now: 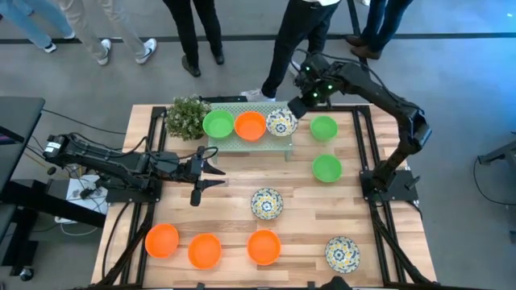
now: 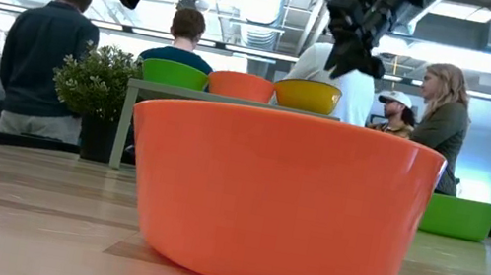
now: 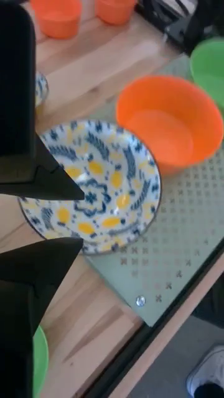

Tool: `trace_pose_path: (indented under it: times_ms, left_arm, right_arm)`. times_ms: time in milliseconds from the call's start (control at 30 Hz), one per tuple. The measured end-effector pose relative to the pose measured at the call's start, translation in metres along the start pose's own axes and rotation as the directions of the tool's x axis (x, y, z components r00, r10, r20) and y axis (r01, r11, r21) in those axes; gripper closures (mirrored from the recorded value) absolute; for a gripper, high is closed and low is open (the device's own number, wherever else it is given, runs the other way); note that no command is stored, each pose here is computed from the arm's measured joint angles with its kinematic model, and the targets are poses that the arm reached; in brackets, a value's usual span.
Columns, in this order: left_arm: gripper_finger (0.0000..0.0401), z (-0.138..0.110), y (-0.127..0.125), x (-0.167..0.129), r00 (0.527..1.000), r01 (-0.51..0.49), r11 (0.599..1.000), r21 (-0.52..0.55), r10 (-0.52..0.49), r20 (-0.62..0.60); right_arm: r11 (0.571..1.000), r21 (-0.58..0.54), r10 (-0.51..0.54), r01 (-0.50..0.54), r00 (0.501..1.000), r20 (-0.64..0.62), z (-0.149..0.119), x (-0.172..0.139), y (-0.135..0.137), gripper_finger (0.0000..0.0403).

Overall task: Pick & Place Mini bowls
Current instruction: Stack the orange bowl on top of the orange bowl on the shelf

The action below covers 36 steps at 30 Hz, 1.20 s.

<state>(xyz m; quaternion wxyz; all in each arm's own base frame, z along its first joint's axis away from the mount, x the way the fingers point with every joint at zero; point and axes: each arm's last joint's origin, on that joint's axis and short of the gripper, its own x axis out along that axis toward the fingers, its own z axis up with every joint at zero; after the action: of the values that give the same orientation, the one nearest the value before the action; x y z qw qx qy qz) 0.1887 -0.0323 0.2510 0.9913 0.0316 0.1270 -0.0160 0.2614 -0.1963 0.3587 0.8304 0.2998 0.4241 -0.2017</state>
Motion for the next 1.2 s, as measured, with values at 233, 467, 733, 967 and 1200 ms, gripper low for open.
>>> trace_pose_path:
  times_ms: [233, 467, 733, 967, 1200]
  left_arm:
    - [0.028, 0.0, 0.0, 0.0, 1.0, 0.0, 1.0, -0.013, 0.0, 0.0]
    - [0.028, 0.0, 0.0, 0.0, 1.0, 0.002, 0.998, -0.057, -0.002, 0.0]
    - [0.028, 0.0, -0.008, -0.001, 0.999, 0.041, 0.996, -0.076, -0.041, 0.002]
    - [0.028, 0.0, -0.015, -0.003, 1.0, 0.027, 0.991, -0.133, -0.027, 0.006]
    - [0.028, -0.009, -0.026, 0.008, 0.997, 0.039, 0.978, -0.203, -0.052, -0.061]
  right_arm:
    - [0.988, -0.149, 0.013, -0.029, 0.994, -0.108, -0.009, -0.028, 0.03, 0.03]
    - [0.963, -0.264, -0.006, -0.046, 0.981, -0.194, -0.033, -0.035, 0.067, 0.03]
    - [0.892, -0.44, 0.059, -0.103, 0.992, -0.112, -0.075, -0.056, 0.106, 0.03]
    - [0.841, -0.503, 0.24, -0.2, 0.971, 0.015, -0.139, -0.032, 0.104, 0.03]
    - [0.764, -0.582, 0.375, -0.279, 0.926, 0.048, -0.191, 0.02, 0.1, 0.03]
